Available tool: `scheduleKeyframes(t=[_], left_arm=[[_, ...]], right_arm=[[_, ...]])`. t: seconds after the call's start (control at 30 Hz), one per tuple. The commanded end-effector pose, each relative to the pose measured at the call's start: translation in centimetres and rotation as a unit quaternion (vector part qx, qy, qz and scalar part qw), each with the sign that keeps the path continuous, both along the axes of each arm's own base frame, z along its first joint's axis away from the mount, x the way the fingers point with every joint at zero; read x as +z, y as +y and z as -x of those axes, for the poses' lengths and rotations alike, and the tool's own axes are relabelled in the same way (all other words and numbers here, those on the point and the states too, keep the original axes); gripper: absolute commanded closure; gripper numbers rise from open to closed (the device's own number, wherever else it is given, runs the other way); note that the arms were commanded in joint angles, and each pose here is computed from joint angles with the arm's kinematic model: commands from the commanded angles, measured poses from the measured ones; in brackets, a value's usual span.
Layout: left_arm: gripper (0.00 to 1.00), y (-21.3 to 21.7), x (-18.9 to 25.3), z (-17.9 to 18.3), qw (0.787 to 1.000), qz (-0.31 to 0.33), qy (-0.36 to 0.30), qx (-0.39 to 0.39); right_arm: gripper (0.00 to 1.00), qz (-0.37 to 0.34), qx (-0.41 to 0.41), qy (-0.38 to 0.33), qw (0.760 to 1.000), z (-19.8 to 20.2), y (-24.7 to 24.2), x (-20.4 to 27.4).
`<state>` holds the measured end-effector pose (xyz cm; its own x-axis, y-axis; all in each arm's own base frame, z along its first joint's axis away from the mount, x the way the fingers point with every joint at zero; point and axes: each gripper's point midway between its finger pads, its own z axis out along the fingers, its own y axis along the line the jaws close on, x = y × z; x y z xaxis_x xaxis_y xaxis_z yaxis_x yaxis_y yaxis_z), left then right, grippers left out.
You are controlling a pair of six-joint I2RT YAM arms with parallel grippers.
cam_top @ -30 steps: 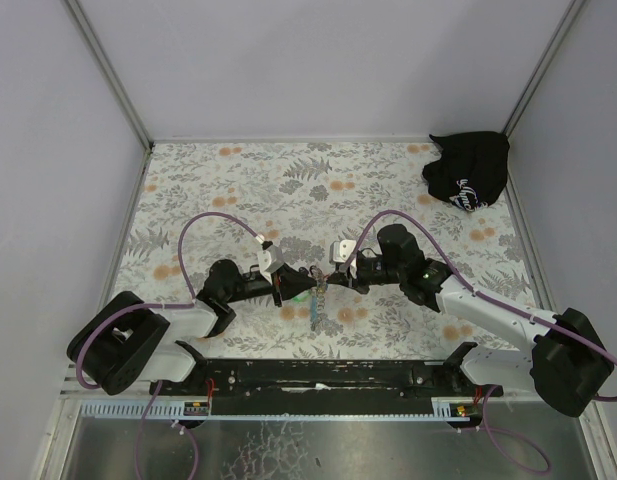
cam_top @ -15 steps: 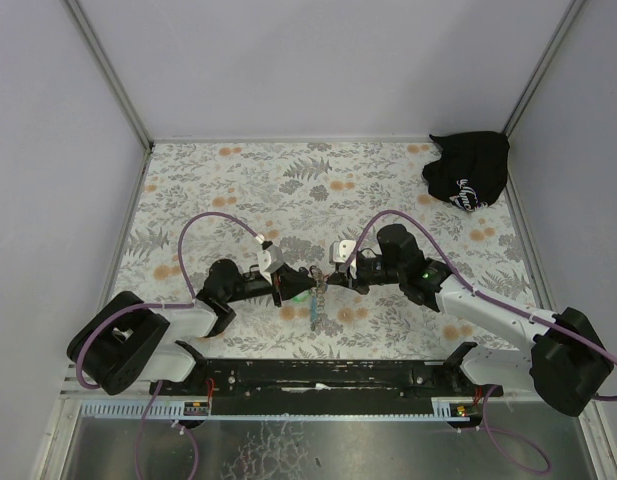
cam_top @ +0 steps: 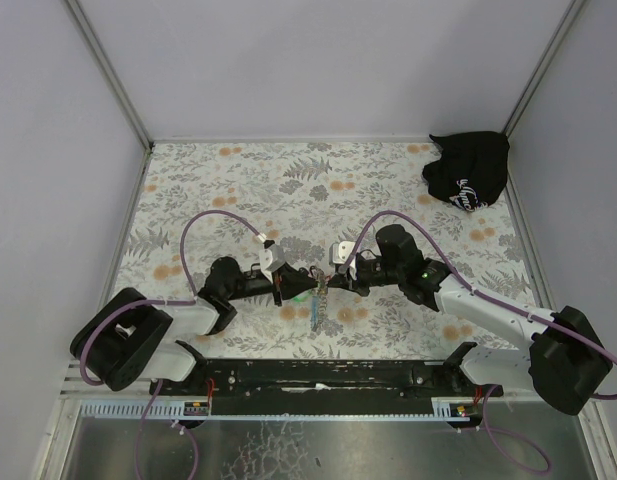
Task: Put the keys on the keyring
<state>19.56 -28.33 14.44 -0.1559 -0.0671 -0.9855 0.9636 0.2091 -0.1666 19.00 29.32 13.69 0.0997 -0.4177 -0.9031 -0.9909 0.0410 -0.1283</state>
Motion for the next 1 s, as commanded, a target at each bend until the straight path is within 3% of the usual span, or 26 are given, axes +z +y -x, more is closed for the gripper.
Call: scheduleKeyframes(t=[0.0,0.97], left_arm=[[1.00,-0.5,2.6,-0.5,0.999,0.029,-0.042,-0.008],[1.00,-0.8,2.9,-0.5,0.999,0.026,-0.043,-0.005]], right_arm=[[1.00,-0.042,0.030,-0.026,0.998,0.2,1.5,3.1],[1.00,-0.081,0.030,-0.019,0.996,0.6,2.0,5.8]])
